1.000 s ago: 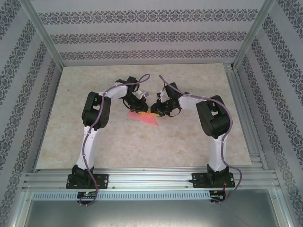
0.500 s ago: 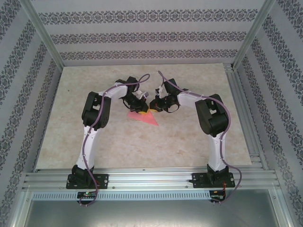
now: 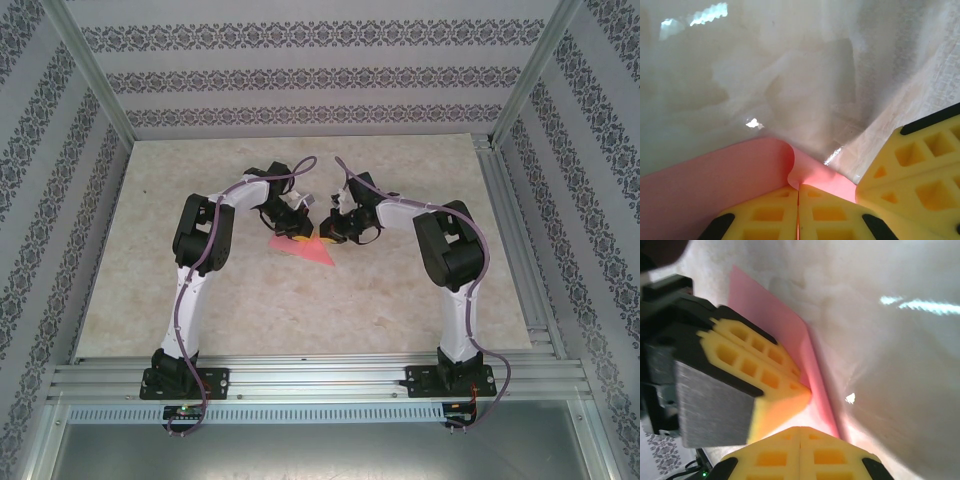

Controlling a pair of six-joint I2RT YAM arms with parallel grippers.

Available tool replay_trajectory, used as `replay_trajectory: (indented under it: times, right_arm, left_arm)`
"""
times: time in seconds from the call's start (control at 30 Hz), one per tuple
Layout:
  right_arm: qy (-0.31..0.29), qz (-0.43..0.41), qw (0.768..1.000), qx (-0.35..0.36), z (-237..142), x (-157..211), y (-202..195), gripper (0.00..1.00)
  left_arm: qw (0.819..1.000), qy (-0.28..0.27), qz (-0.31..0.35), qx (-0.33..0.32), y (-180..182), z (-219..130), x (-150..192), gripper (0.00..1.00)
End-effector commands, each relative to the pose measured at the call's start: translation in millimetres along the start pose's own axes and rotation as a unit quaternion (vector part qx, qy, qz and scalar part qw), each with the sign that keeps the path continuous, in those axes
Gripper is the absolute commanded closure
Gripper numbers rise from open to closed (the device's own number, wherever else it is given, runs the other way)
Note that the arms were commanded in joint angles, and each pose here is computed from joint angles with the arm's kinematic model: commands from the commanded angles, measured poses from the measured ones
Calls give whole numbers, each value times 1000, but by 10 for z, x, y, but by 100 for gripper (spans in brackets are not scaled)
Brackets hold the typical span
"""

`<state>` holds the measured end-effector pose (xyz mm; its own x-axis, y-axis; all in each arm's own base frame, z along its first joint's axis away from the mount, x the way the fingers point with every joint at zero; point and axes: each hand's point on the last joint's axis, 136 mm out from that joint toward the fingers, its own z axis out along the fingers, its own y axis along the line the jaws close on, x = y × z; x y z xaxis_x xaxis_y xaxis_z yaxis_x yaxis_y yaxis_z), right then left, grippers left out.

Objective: Fold a paper plane with a square sheet of paper (pick it up from the middle)
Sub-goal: Third fold the triangle at the center of the table.

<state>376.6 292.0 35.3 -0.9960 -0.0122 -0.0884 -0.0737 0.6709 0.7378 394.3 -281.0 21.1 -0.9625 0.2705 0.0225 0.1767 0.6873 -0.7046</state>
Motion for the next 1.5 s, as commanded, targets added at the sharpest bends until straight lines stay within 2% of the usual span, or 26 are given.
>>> replay_trajectory:
  times: [0.0,0.4,0.6,0.83,1.0,1.33,1.47]
  right_arm:
    - [-22,-20,1000,-8,-117,-101,176,94]
    - [25,1,998,65,244,-8,-207,94]
    - [24,-1,993,117,195,25,-354,92]
    - [0,-44,997,66,-124,21,133,92]
    - [13,-44,998,34,-87,155,257,91]
    - [37,0,995,96,174,307,-363,91]
    - [42,6,994,103,138,339,-435,91]
  left_arm:
    - [999,11,-7,-30,221,61,40,90]
    - [999,10,-8,-31,231,51,33,90]
    - [999,10,-9,-33,235,54,35,90]
    - [999,10,-10,-35,241,49,38,90]
    - [999,7,-10,-33,233,52,29,90]
    - [999,9,-12,-30,232,58,51,90]
    - [999,8,-12,-32,234,50,60,91]
